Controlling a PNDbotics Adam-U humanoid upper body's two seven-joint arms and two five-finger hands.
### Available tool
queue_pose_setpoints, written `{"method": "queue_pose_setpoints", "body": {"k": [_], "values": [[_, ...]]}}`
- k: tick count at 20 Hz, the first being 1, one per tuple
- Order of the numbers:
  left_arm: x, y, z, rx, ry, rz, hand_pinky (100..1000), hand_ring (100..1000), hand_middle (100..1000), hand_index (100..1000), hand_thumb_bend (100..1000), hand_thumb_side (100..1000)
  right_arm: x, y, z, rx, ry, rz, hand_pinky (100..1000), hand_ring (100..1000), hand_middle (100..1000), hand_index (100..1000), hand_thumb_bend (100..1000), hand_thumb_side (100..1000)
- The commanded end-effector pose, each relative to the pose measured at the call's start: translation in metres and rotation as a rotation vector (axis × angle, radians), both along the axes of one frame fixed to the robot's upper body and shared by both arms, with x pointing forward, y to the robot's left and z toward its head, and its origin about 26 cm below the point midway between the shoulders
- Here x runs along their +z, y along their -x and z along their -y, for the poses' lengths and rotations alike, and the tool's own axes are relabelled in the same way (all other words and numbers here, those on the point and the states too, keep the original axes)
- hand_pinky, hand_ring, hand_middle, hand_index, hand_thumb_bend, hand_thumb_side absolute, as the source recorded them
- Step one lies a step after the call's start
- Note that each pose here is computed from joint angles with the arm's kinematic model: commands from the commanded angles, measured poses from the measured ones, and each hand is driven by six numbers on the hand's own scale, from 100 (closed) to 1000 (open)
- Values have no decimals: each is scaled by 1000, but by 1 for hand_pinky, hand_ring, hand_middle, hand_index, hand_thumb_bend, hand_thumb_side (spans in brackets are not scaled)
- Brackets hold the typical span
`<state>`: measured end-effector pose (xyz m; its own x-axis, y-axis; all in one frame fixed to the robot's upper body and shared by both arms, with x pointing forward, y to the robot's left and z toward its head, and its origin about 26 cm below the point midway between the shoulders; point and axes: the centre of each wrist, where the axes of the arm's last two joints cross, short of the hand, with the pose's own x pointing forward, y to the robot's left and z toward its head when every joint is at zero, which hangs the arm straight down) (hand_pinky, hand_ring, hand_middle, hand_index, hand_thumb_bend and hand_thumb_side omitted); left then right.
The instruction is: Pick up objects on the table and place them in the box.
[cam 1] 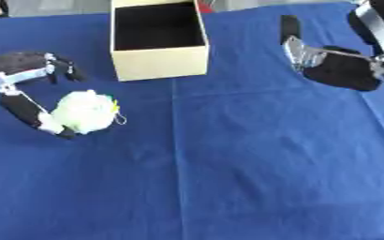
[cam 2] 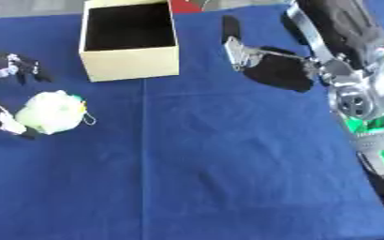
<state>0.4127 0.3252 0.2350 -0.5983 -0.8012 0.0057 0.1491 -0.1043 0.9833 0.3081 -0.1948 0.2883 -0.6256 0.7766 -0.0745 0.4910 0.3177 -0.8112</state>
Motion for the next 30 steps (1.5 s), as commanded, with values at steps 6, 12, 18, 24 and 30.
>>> {"method": "queue_pose_setpoints", "body": {"k": [6,12,18,24,30], "values": [[2,-4,-1,20,-16,21,587,723,696,812,822,480,6,3,4,-8,-5,30,934,825,768,854,100,597],[-4,-6,-2,34,-29,14,560,711,681,798,791,481,6,3,5,-9,-10,31,934,825,767,855,100,597],[-7,-7,-1,35,-5,29,529,669,633,768,689,487,5,3,5,-12,-16,31,934,825,767,855,100,598],[-13,-7,-1,50,17,43,466,616,589,733,453,429,5,3,6,-13,-21,31,933,823,766,855,100,599],[-15,-7,-2,51,25,73,433,595,573,708,256,387,4,3,6,-14,-25,29,933,823,766,856,100,600]]}}
